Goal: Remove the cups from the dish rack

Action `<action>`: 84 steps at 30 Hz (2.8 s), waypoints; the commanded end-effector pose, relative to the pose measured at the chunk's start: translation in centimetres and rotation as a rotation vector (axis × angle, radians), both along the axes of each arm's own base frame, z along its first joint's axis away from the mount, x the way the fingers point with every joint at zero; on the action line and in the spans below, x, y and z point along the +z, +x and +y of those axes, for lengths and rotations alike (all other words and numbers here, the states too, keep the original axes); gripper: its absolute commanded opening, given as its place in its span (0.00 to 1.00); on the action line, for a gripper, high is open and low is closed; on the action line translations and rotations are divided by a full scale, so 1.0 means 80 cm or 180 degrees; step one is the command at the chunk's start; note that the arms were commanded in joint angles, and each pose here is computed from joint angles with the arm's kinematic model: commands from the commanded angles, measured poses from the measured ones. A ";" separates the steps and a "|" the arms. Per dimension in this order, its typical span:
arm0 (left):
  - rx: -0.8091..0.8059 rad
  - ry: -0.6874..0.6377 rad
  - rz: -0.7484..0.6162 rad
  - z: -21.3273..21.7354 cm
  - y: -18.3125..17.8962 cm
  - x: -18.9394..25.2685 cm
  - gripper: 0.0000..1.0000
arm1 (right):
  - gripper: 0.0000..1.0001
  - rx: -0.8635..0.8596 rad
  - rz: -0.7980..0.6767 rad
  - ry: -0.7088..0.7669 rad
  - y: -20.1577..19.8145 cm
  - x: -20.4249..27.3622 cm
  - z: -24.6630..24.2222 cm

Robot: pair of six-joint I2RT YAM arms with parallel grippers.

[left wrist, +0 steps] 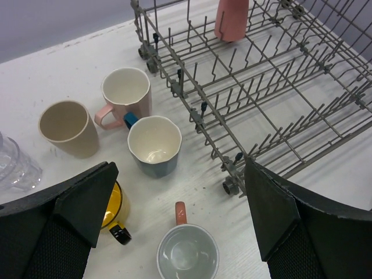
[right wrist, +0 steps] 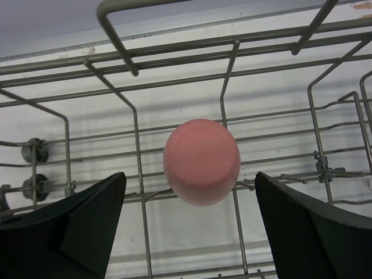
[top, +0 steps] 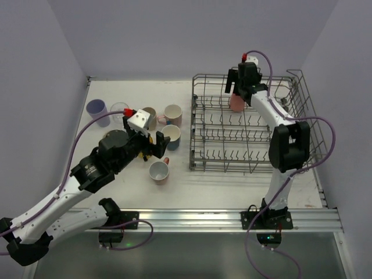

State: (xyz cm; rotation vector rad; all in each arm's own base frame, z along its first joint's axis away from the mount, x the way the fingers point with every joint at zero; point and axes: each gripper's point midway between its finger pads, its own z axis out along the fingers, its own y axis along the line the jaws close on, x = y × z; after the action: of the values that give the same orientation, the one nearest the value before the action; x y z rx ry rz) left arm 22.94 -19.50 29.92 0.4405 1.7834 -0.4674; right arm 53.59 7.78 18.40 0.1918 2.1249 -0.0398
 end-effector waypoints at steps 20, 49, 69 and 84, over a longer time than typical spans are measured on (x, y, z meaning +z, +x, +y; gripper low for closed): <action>-0.0080 0.0020 -0.0085 -0.017 0.021 -0.013 1.00 | 0.19 -0.0249 -0.0434 -0.0194 0.041 0.070 -0.031; -0.1290 -0.2042 0.0598 -0.161 -0.006 0.073 0.79 | 0.18 0.2244 -0.1282 0.3935 -0.345 0.224 0.138; -0.0320 -0.1176 0.0216 -0.120 0.066 0.087 0.00 | 0.99 0.2588 -0.0668 0.4091 -0.347 0.170 0.210; 0.1002 0.0746 0.1089 0.033 0.228 -0.005 0.00 | 0.99 0.2069 -0.0616 0.2719 -0.357 0.091 0.163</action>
State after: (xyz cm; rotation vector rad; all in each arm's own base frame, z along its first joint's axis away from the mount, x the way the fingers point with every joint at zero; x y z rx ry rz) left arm 41.05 -18.26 34.01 0.1237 2.0140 -0.2088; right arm 24.51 21.90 27.24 0.0115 1.7434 1.3702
